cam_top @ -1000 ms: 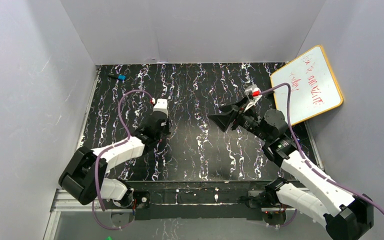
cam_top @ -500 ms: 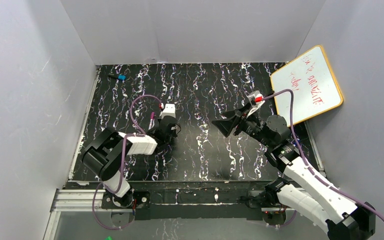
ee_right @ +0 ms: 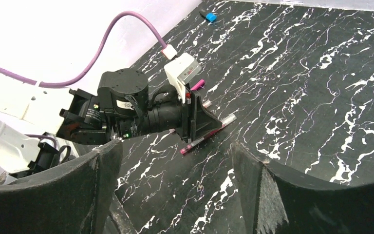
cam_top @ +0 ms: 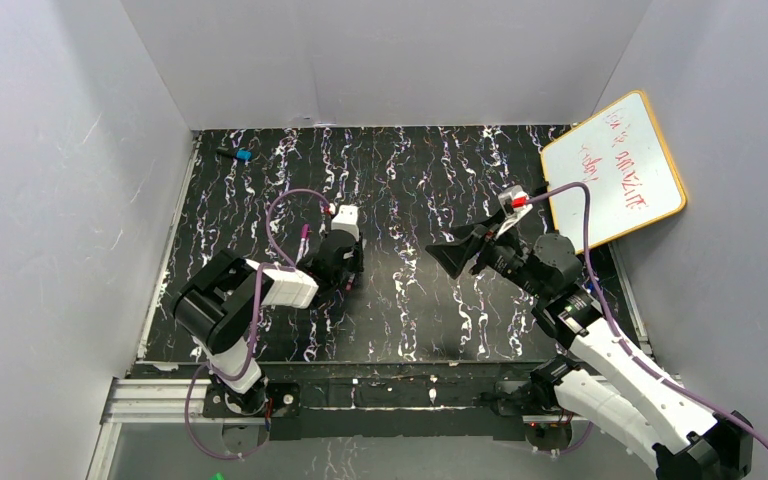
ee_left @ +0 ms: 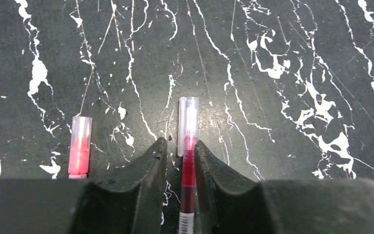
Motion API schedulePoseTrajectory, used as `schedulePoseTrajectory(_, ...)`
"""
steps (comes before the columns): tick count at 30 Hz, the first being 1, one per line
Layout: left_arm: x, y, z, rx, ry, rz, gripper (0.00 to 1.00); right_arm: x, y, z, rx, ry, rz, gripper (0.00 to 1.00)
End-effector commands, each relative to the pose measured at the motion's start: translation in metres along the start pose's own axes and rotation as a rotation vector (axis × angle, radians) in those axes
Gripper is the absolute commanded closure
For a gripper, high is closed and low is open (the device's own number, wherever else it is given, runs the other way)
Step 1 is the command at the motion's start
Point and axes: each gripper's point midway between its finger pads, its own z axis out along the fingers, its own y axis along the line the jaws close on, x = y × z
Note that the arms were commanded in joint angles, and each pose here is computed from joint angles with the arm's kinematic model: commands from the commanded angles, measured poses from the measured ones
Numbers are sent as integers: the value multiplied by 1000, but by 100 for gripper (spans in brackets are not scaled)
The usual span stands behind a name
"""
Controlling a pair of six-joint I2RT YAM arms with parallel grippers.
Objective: Insert the pens into the pen caps
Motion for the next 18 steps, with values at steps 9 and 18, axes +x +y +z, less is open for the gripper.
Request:
schedulePoseTrajectory(9,-49,-12,-17,57,-112,22,40,-18,-11,7,77,-14,-31,1)
schedulePoseTrajectory(18,-158,-25,-91,499,-191,52,2,-3,-37,60,42,386,82,1)
